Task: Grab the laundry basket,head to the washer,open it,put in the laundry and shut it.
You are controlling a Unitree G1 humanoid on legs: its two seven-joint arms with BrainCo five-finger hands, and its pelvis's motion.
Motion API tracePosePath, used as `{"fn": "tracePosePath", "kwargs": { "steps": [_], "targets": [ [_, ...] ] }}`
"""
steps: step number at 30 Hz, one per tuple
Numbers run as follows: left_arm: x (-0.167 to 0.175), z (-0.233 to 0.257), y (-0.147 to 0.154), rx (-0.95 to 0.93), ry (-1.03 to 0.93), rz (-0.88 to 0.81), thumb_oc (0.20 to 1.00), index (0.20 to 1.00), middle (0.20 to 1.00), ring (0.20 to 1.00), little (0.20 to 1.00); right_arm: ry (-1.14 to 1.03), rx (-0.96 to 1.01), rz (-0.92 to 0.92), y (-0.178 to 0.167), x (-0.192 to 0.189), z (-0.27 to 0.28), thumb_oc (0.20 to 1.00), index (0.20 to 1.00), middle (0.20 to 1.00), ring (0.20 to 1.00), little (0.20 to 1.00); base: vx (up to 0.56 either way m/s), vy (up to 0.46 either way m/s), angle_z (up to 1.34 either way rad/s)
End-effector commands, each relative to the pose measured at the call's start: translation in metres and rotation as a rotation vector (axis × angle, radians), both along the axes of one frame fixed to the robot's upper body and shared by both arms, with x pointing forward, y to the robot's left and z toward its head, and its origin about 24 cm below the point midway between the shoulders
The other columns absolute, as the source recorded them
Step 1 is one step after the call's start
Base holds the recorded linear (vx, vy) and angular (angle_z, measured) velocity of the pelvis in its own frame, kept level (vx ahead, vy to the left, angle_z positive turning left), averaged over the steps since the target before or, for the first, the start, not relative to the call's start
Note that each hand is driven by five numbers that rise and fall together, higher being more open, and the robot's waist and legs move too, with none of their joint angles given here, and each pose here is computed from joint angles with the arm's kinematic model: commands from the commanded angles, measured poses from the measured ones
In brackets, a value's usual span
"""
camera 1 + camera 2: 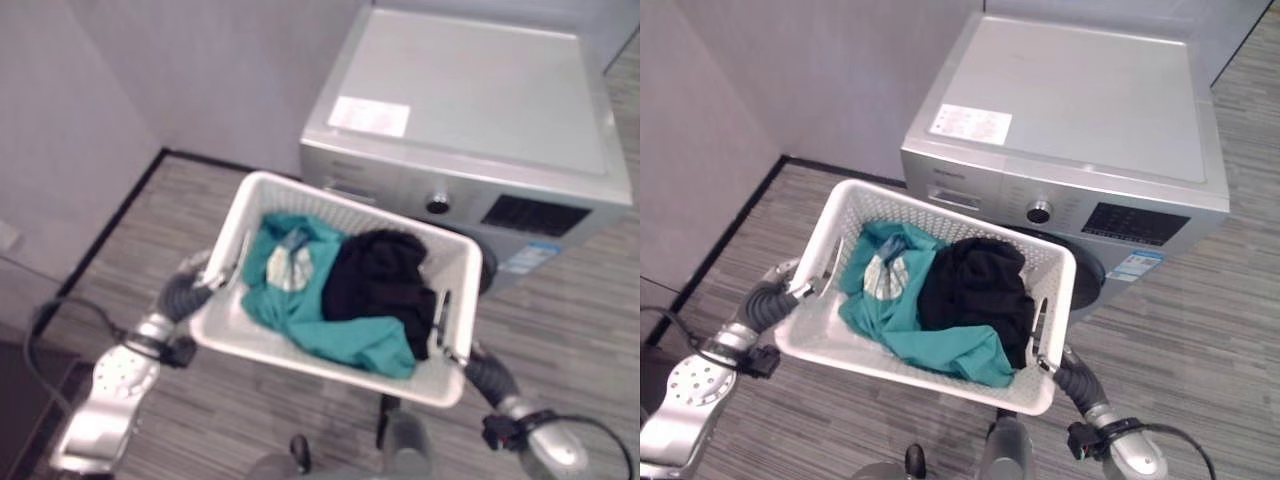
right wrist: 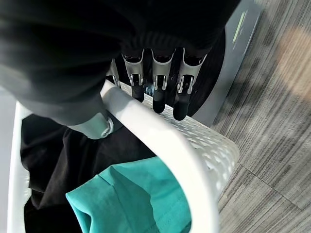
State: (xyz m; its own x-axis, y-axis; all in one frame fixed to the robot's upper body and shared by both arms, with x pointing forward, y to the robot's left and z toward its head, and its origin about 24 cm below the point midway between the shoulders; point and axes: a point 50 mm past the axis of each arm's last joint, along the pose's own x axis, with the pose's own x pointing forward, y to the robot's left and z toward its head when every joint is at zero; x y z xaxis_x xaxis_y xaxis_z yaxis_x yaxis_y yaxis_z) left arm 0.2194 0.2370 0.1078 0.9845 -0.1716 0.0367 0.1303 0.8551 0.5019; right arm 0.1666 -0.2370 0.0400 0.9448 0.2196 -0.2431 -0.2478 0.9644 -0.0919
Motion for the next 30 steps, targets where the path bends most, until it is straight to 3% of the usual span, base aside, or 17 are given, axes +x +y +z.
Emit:
{"fn": "tracePosePath", "kwargs": {
  "steps": [1, 6, 8, 11, 15, 17, 27, 30],
  "targets": [
    [0.009, 0.08, 0.002, -0.056, -0.354, -0.107, 0.2, 0.2, 0.2, 0.2, 0.2, -0.349, -0.001, 0.079, -0.013, 0.019, 0.077, 0.2, 0.2, 0.2, 0.2, 0.2, -0.03, 0.076, -0.11],
    [0.012, 0.145, -0.006, -0.026, -0.45, -0.304, 0.2, 0.2, 0.2, 0.2, 0.2, -0.482, 0.059, 0.267, -0.016, 0.015, 0.143, 0.2, 0.2, 0.2, 0.2, 0.2, 0.02, 0.035, -0.31],
    [0.002, 0.181, -0.011, 0.013, -0.436, -0.402, 0.2, 0.2, 0.2, 0.2, 0.2, -0.516, 0.002, 0.288, -0.028, 0.005, 0.175, 0.2, 0.2, 0.2, 0.2, 0.2, 0.07, 0.004, -0.11],
    [-0.005, 0.207, -0.011, 0.03, -0.465, -0.41, 0.2, 0.2, 0.2, 0.2, 0.2, -0.576, -0.067, 0.232, -0.043, 0.003, 0.202, 0.2, 0.2, 0.2, 0.2, 0.2, 0.06, 0.004, -0.13],
    [0.0, 0.223, -0.002, -0.003, -0.508, -0.354, 0.2, 0.2, 0.2, 0.2, 0.2, -0.676, -0.134, 0.155, -0.055, 0.008, 0.226, 0.2, 0.2, 0.2, 0.2, 0.2, 0.02, 0.0, -0.06],
    [0.022, 0.221, 0.013, -0.081, -0.458, -0.276, 0.2, 0.2, 0.2, 0.2, 0.2, -0.741, -0.156, 0.092, -0.061, 0.027, 0.242, 0.2, 0.2, 0.2, 0.2, 0.2, 0.0, 0.0, 0.0],
    [0.095, 0.231, 0.024, -0.064, -0.379, -0.081, 0.2, 0.2, 0.2, 0.2, 0.2, -0.64, -0.184, 0.082, -0.056, 0.056, 0.242, 0.2, 0.2, 0.2, 0.2, 0.2, 0.09, -0.108, 0.02],
    [0.1, 0.234, 0.025, -0.07, -0.395, -0.056, 0.2, 0.2, 0.2, 0.2, 0.2, -0.648, -0.183, 0.056, -0.058, 0.061, 0.243, 0.2, 0.2, 0.2, 0.2, 0.2, 0.19, -0.253, 0.03]
  ]
}}
